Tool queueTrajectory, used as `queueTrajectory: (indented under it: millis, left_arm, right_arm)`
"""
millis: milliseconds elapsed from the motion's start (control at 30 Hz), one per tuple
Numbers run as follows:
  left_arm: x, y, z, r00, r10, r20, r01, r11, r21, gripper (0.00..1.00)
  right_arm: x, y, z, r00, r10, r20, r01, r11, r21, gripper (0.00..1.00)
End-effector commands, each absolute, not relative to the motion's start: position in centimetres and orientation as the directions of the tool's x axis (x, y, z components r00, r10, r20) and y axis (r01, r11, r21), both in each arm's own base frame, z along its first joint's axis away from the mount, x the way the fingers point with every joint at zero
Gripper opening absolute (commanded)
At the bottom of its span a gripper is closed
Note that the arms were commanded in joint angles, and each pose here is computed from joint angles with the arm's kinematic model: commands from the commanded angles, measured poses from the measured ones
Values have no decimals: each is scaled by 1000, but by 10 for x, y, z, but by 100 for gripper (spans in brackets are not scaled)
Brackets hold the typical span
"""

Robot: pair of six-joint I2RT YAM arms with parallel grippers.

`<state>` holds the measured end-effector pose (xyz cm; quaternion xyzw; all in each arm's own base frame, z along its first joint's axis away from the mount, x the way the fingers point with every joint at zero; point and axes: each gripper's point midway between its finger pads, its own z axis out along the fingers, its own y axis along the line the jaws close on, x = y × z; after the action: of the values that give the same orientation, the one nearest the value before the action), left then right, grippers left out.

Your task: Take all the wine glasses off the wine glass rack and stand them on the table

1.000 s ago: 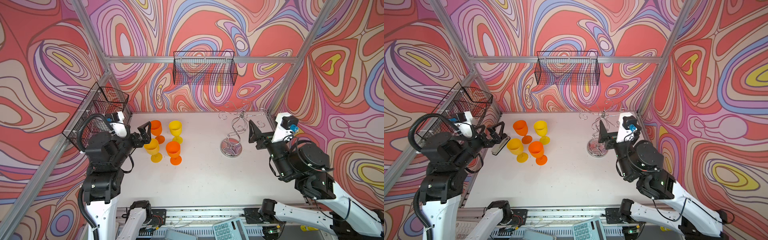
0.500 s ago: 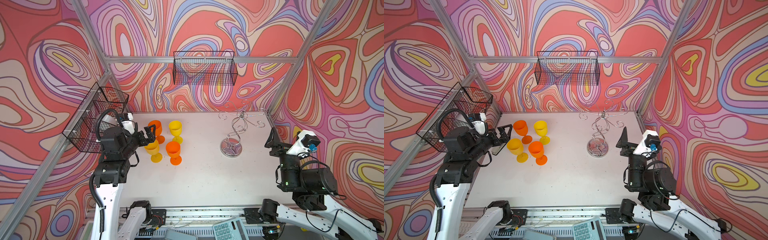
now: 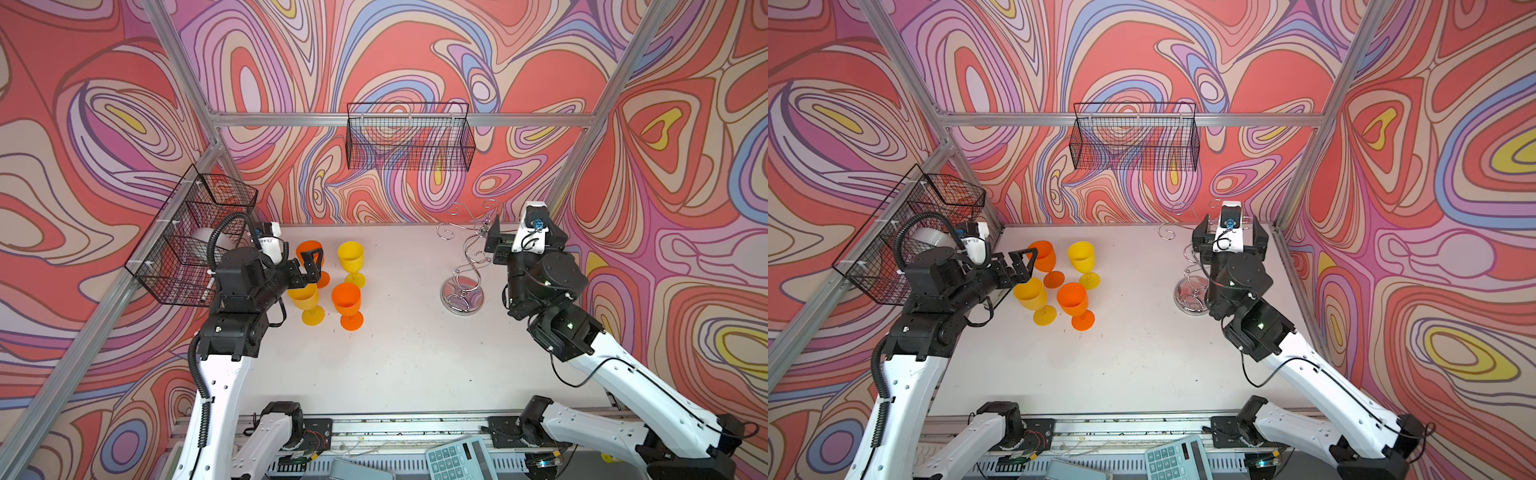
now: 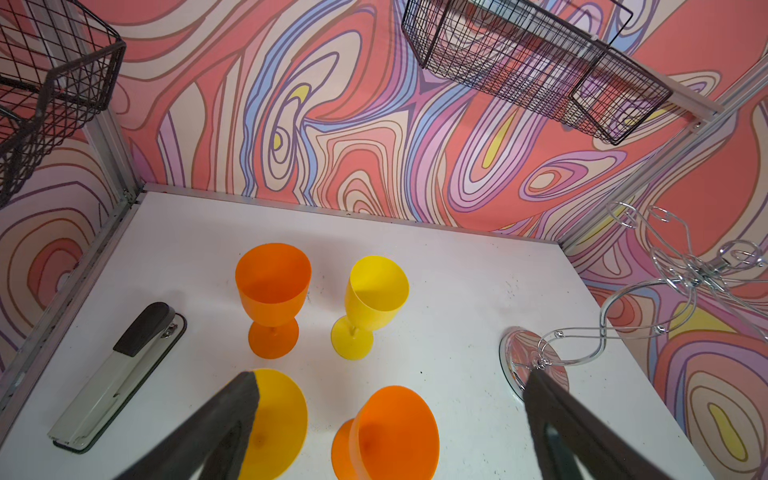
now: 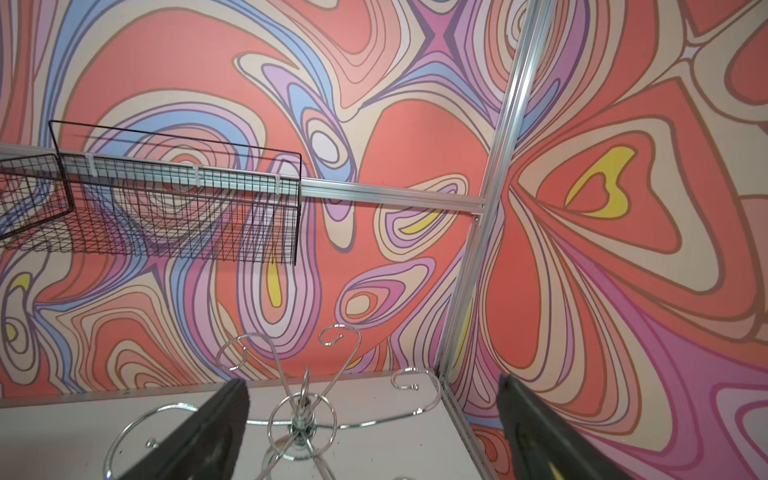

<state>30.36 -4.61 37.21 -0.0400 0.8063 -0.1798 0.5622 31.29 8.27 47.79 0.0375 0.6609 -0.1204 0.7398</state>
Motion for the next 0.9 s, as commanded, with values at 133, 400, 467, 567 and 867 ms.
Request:
queueTrajectory:
  millis: [133, 400, 467, 567, 867]
  left_arm:
    - [308, -52, 374, -352, -238, -905, 171, 935, -312, 100]
    - [318, -49, 368, -358, -229, -905, 148, 943, -297, 100]
    - [320, -45, 364, -354, -230, -907, 127, 949, -290, 100]
    - [323, -40, 358, -345, -231, -910, 101, 954, -281, 100]
    - [330, -17, 329, -309, -251, -917, -30, 967, -255, 99]
  right_arm:
    - [359, 35, 485, 12, 35, -999, 165, 986, 36, 98]
    - [356, -79, 446, -5, 279, -960, 302, 916, 264, 99]
    - [344, -95, 432, 12, 296, -955, 337, 898, 283, 99]
    - [330, -101, 409, 18, 298, -954, 376, 882, 283, 99]
    - [301, -102, 331, 23, 298, -954, 412, 867, 281, 98]
